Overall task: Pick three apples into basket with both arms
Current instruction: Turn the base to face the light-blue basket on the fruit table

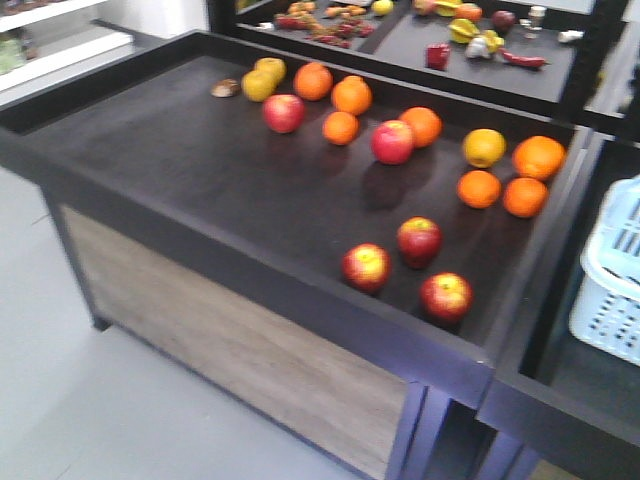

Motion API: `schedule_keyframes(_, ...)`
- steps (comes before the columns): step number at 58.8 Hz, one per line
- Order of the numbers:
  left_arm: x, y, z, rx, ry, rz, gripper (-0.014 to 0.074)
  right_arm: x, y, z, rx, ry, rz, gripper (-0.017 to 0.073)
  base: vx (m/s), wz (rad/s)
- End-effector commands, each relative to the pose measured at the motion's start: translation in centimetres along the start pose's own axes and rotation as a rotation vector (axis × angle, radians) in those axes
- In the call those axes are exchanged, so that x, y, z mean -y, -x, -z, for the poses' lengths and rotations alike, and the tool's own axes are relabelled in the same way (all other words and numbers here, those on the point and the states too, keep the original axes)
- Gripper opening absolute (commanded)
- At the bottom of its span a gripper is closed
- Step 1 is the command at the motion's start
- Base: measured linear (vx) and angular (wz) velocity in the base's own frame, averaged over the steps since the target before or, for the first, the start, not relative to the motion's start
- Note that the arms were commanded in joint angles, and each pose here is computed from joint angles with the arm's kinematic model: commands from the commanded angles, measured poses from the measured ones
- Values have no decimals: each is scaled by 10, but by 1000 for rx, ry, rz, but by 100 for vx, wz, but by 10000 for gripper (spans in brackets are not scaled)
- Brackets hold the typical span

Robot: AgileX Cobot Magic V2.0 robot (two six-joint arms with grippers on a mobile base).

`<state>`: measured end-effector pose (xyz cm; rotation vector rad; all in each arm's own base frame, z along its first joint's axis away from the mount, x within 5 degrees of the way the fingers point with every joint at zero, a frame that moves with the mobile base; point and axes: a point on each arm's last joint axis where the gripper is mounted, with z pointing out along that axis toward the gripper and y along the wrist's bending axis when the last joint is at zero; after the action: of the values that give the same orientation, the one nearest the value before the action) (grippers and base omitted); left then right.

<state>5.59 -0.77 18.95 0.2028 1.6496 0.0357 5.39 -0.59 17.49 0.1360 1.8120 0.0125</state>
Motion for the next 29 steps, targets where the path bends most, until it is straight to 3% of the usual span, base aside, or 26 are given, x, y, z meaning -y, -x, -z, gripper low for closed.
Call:
schedule_keyframes(1, -3, 14, 3, 97, 27, 16, 2, -1, 4, -1, 64, 13, 16, -5, 12, -54)
schedule_keyframes(29, -3, 14, 3, 97, 27, 16, 2, -1, 4, -1, 64, 13, 16, -5, 10, -54)
